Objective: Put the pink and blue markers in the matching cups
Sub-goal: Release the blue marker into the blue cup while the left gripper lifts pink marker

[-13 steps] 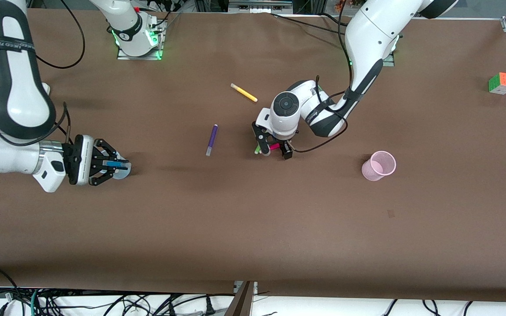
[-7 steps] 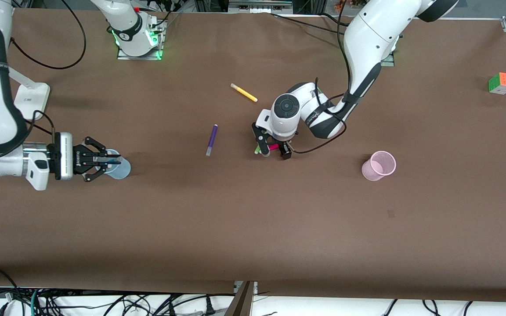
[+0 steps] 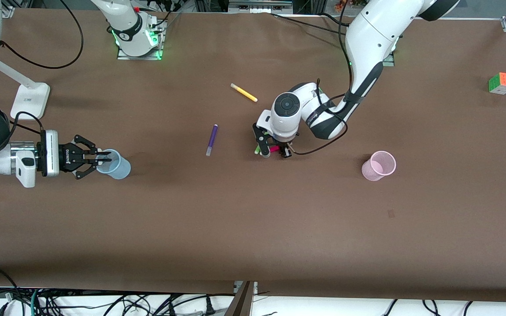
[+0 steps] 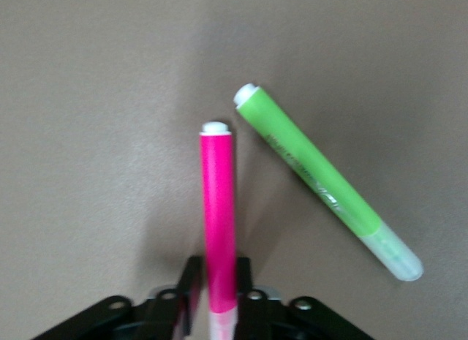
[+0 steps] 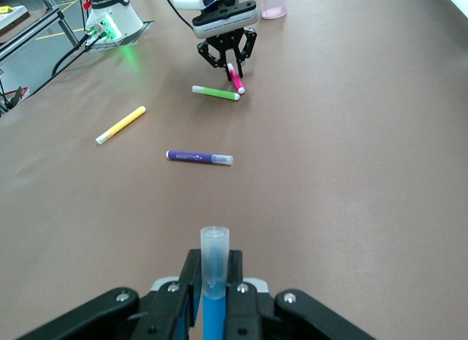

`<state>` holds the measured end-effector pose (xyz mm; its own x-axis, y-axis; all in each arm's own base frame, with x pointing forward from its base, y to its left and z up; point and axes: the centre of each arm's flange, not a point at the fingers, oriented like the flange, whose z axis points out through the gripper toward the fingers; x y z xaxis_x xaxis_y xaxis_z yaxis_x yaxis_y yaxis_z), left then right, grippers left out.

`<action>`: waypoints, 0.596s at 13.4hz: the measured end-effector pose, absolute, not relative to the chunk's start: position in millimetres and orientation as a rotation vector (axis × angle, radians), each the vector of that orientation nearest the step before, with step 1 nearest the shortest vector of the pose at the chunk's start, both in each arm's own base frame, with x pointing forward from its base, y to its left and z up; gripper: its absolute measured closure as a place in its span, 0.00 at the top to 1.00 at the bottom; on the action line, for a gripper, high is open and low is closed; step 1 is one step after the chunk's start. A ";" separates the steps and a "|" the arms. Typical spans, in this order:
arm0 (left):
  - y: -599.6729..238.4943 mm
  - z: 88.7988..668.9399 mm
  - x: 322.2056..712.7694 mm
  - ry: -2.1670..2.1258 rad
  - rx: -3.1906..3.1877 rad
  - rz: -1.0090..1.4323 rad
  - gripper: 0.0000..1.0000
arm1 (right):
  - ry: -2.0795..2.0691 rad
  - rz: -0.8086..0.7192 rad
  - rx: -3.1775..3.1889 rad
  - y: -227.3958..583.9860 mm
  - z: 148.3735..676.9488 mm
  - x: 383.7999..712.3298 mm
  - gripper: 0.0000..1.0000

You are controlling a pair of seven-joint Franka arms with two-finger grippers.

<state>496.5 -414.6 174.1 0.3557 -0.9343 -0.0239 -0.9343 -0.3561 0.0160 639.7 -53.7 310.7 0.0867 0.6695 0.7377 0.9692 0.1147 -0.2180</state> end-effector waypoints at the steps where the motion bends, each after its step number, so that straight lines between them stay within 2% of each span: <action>1: -408.7 174.8 501.8 1.768 -2.595 0.043 0.18 | -1.646 -0.507 -1.618 -55.2 307.3 638.6 0.17; 5: -374.2 189.9 534.7 1.697 -2.632 0.015 0.18 | -1.620 -0.499 -1.610 -63.0 295.2 635.3 0.17; 8: -347.2 230.8 556.9 1.608 -2.642 0.038 0.18 | -1.603 -0.487 -1.607 -63.9 285.6 633.0 0.17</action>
